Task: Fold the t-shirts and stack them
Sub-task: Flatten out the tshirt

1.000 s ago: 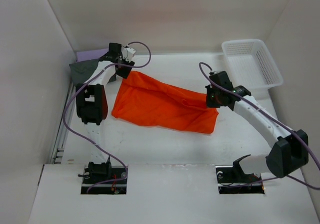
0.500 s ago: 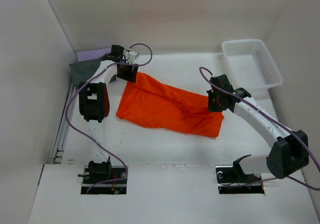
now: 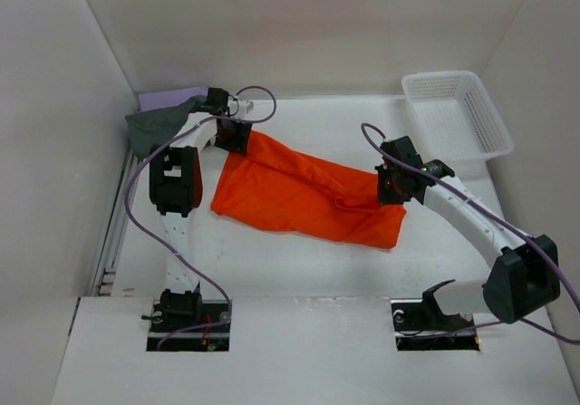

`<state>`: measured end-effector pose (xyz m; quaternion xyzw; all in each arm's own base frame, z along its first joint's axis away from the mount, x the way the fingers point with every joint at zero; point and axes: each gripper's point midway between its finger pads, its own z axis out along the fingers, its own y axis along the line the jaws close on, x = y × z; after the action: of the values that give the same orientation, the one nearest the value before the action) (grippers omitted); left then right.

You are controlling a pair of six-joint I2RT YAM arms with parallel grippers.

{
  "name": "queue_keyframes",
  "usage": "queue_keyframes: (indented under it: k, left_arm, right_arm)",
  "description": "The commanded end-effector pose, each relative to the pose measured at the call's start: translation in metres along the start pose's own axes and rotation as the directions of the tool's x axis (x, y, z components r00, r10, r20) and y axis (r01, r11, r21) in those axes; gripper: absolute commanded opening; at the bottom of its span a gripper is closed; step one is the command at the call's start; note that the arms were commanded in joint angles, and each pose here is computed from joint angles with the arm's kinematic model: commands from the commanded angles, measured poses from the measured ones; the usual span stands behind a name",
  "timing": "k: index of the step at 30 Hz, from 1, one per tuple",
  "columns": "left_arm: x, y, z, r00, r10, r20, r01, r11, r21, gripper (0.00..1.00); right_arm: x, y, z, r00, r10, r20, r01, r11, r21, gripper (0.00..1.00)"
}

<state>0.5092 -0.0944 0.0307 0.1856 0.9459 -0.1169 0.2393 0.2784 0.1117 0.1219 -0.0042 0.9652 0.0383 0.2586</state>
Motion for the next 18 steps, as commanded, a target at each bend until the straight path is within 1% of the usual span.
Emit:
queue_keyframes:
  k: [1, 5, 7, 10, 12, 14, 16, 18]
  left_arm:
    - [-0.017, 0.002, -0.008, 0.999, -0.006, 0.05, 0.008, 0.999, -0.033, 0.49]
    - [-0.035, 0.003, -0.015, 0.993, -0.013, 0.118, 0.018, 0.999, -0.046, 0.51]
    - [-0.04, 0.002, -0.015, 0.991, -0.018, 0.133, 0.023, 0.999, -0.036, 0.51]
    - [-0.036, 0.002, -0.01, 0.993, -0.018, 0.115, 0.021, 0.999, -0.029, 0.46]
    - [-0.031, 0.0, -0.006, 0.995, -0.022, 0.096, 0.024, 0.999, -0.023, 0.4]
    - [-0.026, -0.001, -0.003, 0.996, -0.03, 0.081, 0.031, 0.999, -0.017, 0.29]
    - [-0.026, -0.002, -0.007, 0.996, -0.028, 0.087, 0.029, 0.999, -0.014, 0.2]
    - [-0.031, -0.004, -0.016, 0.994, -0.02, 0.104, 0.022, 1.0, -0.017, 0.09]
  right_arm:
    - [-0.006, 0.0, -0.007, 0.999, -0.01, 0.032, 0.009, 1.0, 0.003, 0.0]
    - [-0.005, 0.0, -0.006, 1.0, -0.008, 0.029, 0.008, 1.0, 0.004, 0.0]
    - [-0.004, 0.0, -0.006, 1.0, -0.009, 0.026, 0.009, 1.0, 0.005, 0.0]
    - [-0.004, -0.001, -0.006, 1.0, -0.011, 0.025, 0.011, 1.0, 0.006, 0.0]
    - [-0.004, 0.0, -0.007, 1.0, -0.009, 0.026, 0.009, 1.0, 0.005, 0.0]
    - [-0.004, -0.001, -0.007, 1.0, -0.009, 0.025, 0.009, 1.0, 0.006, 0.0]
    - [-0.003, -0.001, -0.007, 1.0, -0.009, 0.023, 0.009, 1.0, 0.006, 0.0]
    - [-0.005, 0.0, -0.007, 1.0, -0.012, 0.025, 0.012, 1.0, 0.006, 0.0]
